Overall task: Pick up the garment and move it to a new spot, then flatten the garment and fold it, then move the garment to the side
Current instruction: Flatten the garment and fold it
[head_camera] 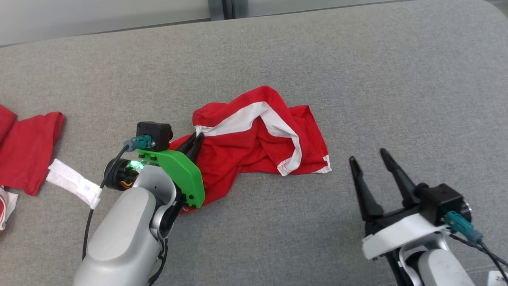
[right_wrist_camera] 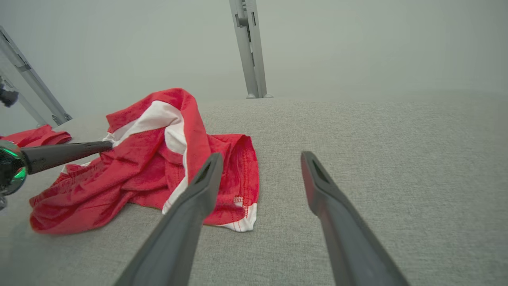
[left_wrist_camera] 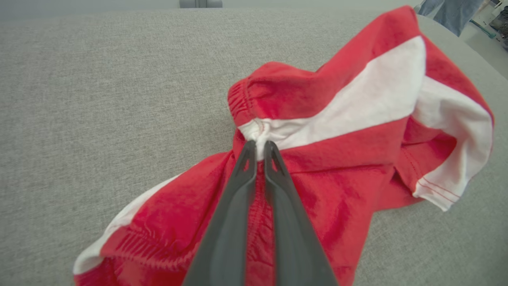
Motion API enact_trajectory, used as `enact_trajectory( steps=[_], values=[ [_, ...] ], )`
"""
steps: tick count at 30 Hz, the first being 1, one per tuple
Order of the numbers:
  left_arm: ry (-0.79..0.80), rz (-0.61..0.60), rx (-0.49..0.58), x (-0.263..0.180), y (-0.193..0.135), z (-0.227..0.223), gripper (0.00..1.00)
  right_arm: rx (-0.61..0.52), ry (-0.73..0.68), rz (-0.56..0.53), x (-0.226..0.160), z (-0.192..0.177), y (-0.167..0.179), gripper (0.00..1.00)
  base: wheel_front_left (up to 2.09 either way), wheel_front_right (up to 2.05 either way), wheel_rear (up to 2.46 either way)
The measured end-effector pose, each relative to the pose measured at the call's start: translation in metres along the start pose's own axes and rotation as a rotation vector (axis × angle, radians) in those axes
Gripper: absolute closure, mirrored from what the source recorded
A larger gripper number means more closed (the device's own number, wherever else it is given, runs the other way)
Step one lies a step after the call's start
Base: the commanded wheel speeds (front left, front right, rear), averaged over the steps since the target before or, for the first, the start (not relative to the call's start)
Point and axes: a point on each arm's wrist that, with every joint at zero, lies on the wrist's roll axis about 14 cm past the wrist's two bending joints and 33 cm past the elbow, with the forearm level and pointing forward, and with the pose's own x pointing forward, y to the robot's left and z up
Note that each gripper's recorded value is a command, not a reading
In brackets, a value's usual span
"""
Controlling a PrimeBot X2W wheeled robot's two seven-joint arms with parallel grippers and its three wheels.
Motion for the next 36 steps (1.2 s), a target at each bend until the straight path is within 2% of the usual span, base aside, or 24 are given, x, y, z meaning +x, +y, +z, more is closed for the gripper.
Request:
enact_trajectory(
  steps=[8,17,18,19,20,23,27,32,36],
  values=[
    [-0.063,-0.017,0.031,0.006,-0.003,0.012,1.0,0.034,0.12,0.178,0.015,-0.038,0.053,0.0,0.0,0.0,0.0],
    [-0.137,-0.019,0.048,0.001,-0.006,0.022,1.0,0.05,0.199,0.242,0.041,-0.072,0.072,0.0,0.0,0.0,0.0],
    [-0.146,-0.015,0.052,0.0,-0.005,0.024,1.0,0.052,0.207,0.244,0.044,-0.075,0.074,0.22,0.0,0.0,0.0],
    [-0.153,-0.013,0.053,0.0,-0.004,0.025,1.0,0.055,0.212,0.245,0.046,-0.078,0.074,0.56,0.0,0.0,0.0],
    [-0.164,-0.011,0.051,-0.002,-0.004,0.026,1.0,0.059,0.221,0.249,0.048,-0.081,0.076,1.0,0.0,0.0,0.0],
    [-0.199,0.002,0.054,-0.005,-0.001,0.032,1.0,0.064,0.216,0.25,0.053,-0.083,0.077,1.0,0.0,0.0,0.0],
    [-0.263,0.022,0.064,-0.013,0.005,0.046,1.0,0.027,0.145,0.226,0.061,-0.067,0.062,1.0,0.0,0.0,0.0],
    [-0.383,0.035,0.106,-0.028,0.006,0.078,1.0,-0.068,-0.018,0.186,0.069,-0.016,0.035,1.0,0.0,0.0,0.0],
    [-0.501,0.036,0.163,-0.046,0.001,0.113,1.0,-0.17,-0.171,0.153,0.071,0.042,0.013,1.0,0.0,0.0,0.0]
  ],
)
